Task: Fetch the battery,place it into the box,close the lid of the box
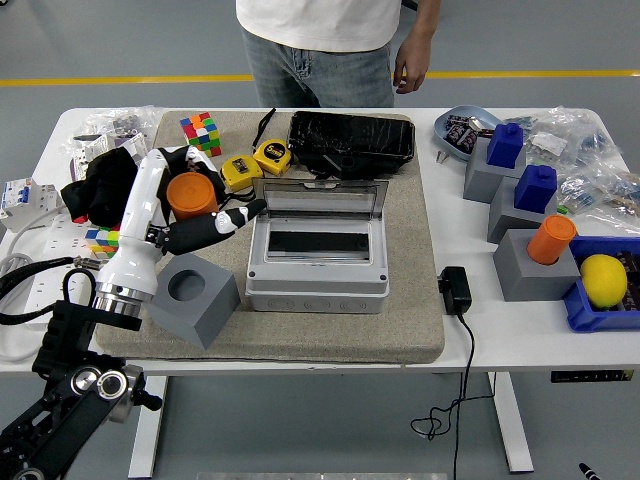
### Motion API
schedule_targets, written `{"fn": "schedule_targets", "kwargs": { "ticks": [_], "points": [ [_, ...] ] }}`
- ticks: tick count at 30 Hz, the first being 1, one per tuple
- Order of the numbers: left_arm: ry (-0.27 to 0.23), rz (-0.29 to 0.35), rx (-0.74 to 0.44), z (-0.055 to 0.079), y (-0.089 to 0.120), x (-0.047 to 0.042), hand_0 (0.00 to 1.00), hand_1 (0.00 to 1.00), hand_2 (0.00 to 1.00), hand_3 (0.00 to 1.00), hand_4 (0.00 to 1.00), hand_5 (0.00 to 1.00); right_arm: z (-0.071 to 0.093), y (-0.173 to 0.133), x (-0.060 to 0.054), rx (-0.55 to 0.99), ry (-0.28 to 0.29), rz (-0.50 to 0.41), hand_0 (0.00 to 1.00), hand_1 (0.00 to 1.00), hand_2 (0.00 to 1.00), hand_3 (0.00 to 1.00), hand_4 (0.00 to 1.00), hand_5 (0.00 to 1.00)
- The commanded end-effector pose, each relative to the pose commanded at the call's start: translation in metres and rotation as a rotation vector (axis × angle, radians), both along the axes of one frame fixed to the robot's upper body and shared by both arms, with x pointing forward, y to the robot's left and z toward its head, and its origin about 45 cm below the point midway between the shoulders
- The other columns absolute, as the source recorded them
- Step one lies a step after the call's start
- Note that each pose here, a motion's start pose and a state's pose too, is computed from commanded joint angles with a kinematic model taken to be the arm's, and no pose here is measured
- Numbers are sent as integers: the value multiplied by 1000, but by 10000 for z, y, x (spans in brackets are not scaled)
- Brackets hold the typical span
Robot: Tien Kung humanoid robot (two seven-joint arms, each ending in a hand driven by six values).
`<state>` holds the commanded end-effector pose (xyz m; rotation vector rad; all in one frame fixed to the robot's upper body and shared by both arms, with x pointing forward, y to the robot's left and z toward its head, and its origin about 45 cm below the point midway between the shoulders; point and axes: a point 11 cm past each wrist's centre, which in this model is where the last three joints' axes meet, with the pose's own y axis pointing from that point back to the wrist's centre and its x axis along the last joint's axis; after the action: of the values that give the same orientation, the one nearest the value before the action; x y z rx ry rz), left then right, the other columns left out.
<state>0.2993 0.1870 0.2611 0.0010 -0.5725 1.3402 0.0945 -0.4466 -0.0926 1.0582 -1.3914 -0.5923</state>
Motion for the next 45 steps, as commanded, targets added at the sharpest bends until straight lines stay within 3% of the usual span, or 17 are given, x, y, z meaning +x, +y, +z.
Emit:
{"fn": "schedule_targets", "kwargs": {
  "ticks": [4, 9, 14, 21, 28, 36, 37, 42, 43, 45],
  "points": [
    [-91, -85, 177, 31, -279, -30, 46, 2, 2, 2, 831, 256, 6, -7, 16, -1, -2, 1, 768, 721, 732, 766, 998, 998],
    [-209, -192, 400, -29, -593, -81, 48, 2, 2, 2, 817, 270, 13, -16, 32, -3, -3, 2, 768, 721, 733, 766, 998, 998],
    [-252, -272, 508, -153, -790, -103, 50, 2, 2, 2, 804, 278, 22, -28, 51, -4, -7, 2, 768, 721, 732, 766, 998, 998],
    [-326, -356, 676, -359, -1013, -57, 54, 2, 2, 2, 803, 278, 22, -22, 64, -4, -4, 7, 768, 721, 732, 766, 998, 998],
    [-348, -382, 740, -494, -1124, 60, 54, 2, 2, 2, 801, 280, 24, -10, 94, -1, -5, 13, 768, 721, 732, 766, 998, 998],
    [-343, -334, 757, -539, -1124, 308, 54, 2, 2, 2, 804, 284, 26, -24, 81, -6, 0, 17, 769, 721, 732, 766, 998, 998],
    [-338, -323, 761, -553, -1112, 353, 57, 2, 2, 2, 836, 326, 26, -21, 86, -5, 0, 18, 768, 721, 732, 766, 998, 998],
    [-319, -297, 760, -587, -1077, 455, 57, 2, 2, 2, 836, 326, 26, -14, 97, -3, -1, 21, 768, 721, 732, 766, 998, 998],
    [-315, -294, 759, -593, -1075, 468, 63, 2, 2, 2, 884, 604, 25, -15, 95, -4, 0, 21, 767, 721, 732, 765, 998, 998],
    [-308, -290, 757, -608, -1072, 496, 63, 2, 2, 2, 884, 604, 25, -20, 87, -5, 2, 22, 767, 721, 732, 765, 998, 998]
  ]
}}
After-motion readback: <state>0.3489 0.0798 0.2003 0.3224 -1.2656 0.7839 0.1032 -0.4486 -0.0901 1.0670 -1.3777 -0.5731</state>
